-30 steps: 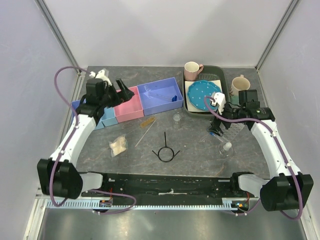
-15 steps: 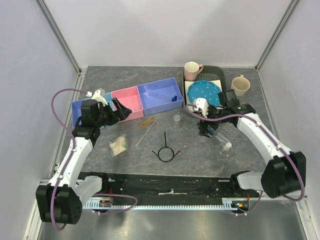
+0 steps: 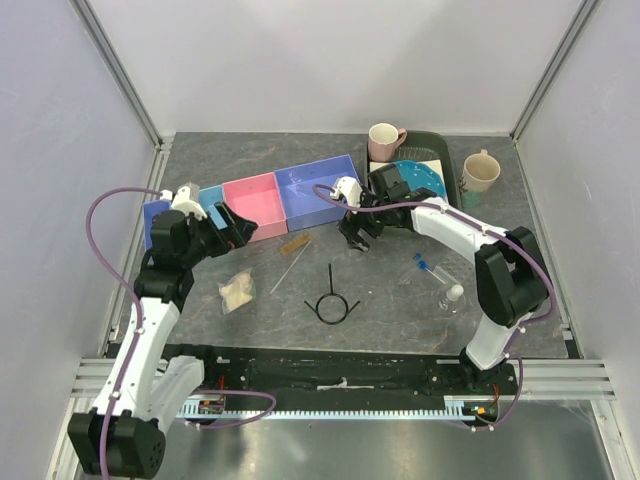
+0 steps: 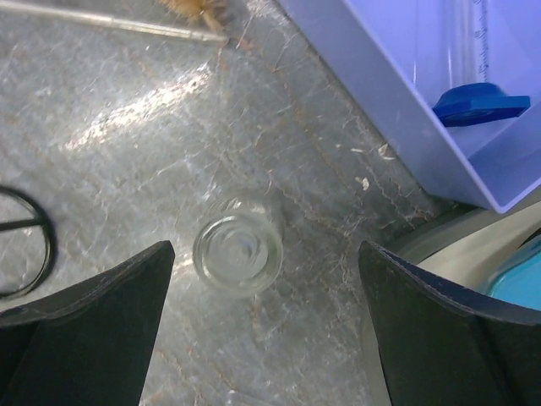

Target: Organize the chemistry lab equipment

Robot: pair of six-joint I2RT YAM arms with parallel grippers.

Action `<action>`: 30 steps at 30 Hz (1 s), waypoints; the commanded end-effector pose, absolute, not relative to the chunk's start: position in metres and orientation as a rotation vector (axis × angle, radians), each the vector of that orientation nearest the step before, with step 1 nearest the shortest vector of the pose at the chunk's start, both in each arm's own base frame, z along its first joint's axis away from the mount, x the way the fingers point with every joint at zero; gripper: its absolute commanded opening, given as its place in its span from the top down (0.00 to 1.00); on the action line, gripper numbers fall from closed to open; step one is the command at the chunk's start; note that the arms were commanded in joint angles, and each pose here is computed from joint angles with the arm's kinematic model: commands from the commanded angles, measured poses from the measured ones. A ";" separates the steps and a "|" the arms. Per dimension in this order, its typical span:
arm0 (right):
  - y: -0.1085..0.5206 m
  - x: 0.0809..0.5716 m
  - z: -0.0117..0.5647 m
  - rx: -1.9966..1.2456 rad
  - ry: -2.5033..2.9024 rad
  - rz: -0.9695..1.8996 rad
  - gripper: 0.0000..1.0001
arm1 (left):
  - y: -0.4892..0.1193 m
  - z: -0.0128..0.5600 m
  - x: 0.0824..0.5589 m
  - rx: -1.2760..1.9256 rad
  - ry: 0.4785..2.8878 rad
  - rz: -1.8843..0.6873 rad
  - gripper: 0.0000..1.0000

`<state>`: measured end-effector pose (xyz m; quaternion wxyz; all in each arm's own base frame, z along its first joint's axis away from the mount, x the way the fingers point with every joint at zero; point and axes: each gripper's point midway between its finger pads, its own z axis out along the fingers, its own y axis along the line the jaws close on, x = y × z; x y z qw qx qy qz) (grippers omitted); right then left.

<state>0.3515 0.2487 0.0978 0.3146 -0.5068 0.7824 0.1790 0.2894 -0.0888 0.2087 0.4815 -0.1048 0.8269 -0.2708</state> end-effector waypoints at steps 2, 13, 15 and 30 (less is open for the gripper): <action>0.273 0.363 0.107 -1.302 2.019 0.463 0.02 | -0.080 0.202 0.278 -0.296 2.018 -0.609 0.01; 0.266 0.369 0.080 -1.268 2.115 0.359 0.03 | -0.077 0.204 0.277 -0.304 2.015 -0.593 0.01; 0.265 0.370 0.075 -1.268 2.130 0.355 0.05 | -0.078 0.205 0.278 -0.305 2.014 -0.598 0.01; 0.273 0.366 0.076 -1.298 2.122 0.389 0.68 | -0.074 0.206 0.274 -0.310 2.018 -0.576 0.01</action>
